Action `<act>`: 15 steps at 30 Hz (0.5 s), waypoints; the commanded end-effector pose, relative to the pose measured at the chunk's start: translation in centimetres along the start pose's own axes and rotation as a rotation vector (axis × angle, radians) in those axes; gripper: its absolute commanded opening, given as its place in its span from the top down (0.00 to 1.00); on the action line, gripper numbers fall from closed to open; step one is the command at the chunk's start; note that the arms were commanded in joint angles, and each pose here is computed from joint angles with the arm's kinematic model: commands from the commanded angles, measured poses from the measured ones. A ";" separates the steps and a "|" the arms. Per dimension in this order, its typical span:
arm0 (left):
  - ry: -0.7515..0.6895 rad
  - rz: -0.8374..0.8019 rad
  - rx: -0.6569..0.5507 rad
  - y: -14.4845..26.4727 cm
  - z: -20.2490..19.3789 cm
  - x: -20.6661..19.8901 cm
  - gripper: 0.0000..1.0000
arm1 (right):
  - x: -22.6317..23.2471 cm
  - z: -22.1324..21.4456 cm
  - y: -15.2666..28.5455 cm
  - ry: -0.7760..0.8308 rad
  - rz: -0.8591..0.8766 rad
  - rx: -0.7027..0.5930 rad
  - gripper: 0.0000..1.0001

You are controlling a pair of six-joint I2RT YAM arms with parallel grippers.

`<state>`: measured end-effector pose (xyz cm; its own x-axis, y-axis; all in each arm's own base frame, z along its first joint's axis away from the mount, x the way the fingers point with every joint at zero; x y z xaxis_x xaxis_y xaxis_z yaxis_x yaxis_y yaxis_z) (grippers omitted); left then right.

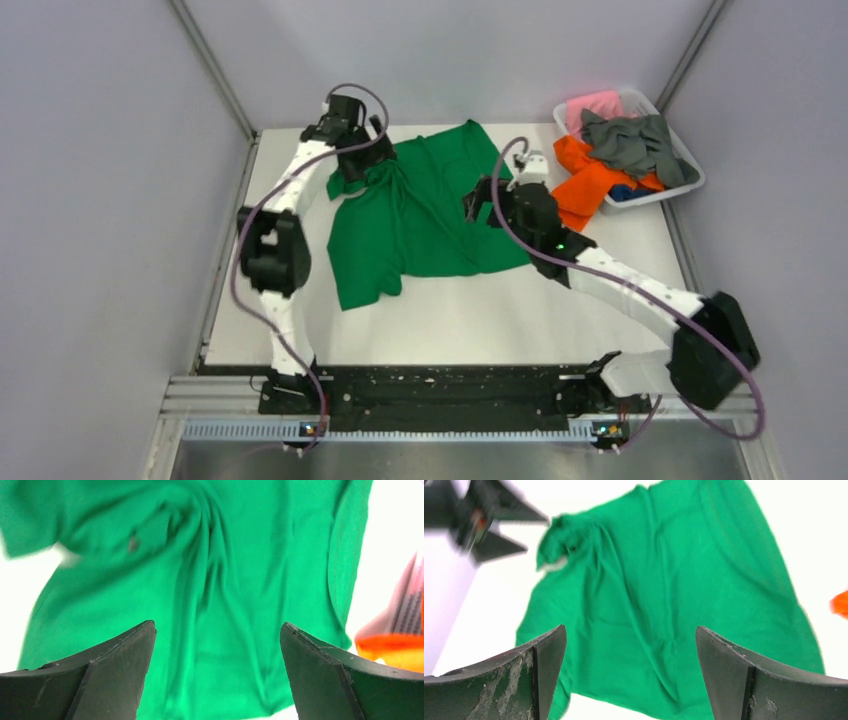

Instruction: Fold and stack the t-shirts

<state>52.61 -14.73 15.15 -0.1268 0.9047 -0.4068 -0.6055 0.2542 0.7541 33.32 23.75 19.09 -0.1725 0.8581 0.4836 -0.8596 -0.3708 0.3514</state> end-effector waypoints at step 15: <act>0.091 0.440 0.093 19.4 -25.1 12.7 0.04 | -11.5 -0.7 10.1 -0.028 -0.487 0.066 0.01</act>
<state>22.38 -7.59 13.57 -0.3511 0.9276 -0.1275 -0.5118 -0.0761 0.8557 27.03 11.74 16.48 0.2044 0.9323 0.2985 -0.8163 -0.0060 0.5776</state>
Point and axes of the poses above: each gripper's point midway between its finger pads, its own y axis back along the fingers, its own x axis along the line the jaws close on, z = x × y, the point moved 3 cm from there along y, back along the fingers, and after that the axes turned 9 degrees about -y, right-handed, at the moved point
